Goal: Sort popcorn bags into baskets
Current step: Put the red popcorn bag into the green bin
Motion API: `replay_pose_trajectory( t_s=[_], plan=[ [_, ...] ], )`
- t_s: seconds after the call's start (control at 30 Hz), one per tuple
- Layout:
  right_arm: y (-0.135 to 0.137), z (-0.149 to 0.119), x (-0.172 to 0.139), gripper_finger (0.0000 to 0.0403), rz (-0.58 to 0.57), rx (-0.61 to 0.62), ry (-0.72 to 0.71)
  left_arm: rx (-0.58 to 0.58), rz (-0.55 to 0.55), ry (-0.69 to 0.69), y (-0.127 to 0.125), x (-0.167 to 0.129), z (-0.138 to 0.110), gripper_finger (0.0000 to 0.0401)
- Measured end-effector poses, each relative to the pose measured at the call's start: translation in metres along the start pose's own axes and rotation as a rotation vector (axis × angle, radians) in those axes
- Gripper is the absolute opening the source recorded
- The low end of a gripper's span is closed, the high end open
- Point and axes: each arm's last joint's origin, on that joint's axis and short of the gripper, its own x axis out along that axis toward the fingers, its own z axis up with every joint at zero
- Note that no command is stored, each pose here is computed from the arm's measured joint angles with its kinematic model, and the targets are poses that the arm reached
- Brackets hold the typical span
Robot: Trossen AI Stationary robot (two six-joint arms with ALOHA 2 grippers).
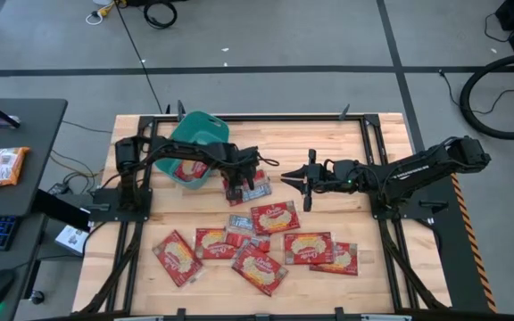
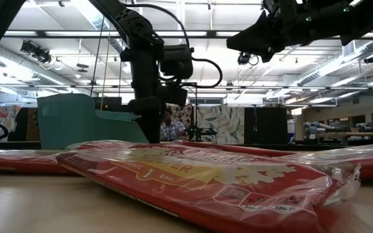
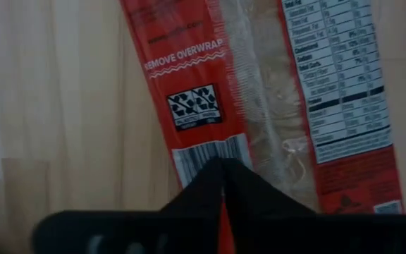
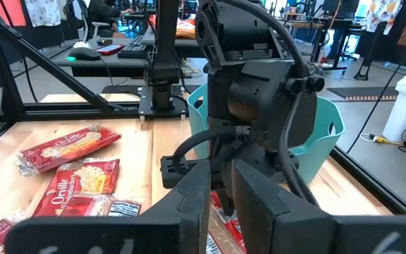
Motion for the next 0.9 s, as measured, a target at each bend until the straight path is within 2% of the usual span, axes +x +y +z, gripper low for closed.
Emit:
replay_pose_trajectory(
  t_s=[0.2, 0.43, 0.57, 0.63, 0.73, 0.9],
  plan=[
    [0.0, 0.0, 0.0, 0.0066, 0.0, 0.0, 0.0, 0.036, 0.029, 0.024, -0.002, -0.004, 0.002, 0.0005],
    [0.0, -0.001, 0.0, 0.0066, 0.0, -0.003, 0.013, 0.035, 0.031, 0.027, 0.004, -0.025, 0.011, 0.0003],
    [0.0, -0.002, 0.0, 0.0066, 0.001, -0.001, 0.016, 0.071, -0.047, 0.07, 0.001, -0.028, 0.005, 0.0006],
    [0.0, -0.002, 0.0, 0.0066, 0.0, 0.0, 0.016, 0.082, -0.062, 0.131, -0.002, -0.028, 0.0, 0.0021],
    [0.0, -0.002, 0.0, 0.0066, 0.001, 0.001, 0.016, 0.144, -0.007, 0.202, -0.009, -0.029, -0.005, 0.0061],
    [0.0, -0.002, 0.0, 0.0066, 0.001, 0.005, 0.016, 0.329, 0.035, 0.273, -0.032, -0.03, -0.008, 0.0132]
  ],
)
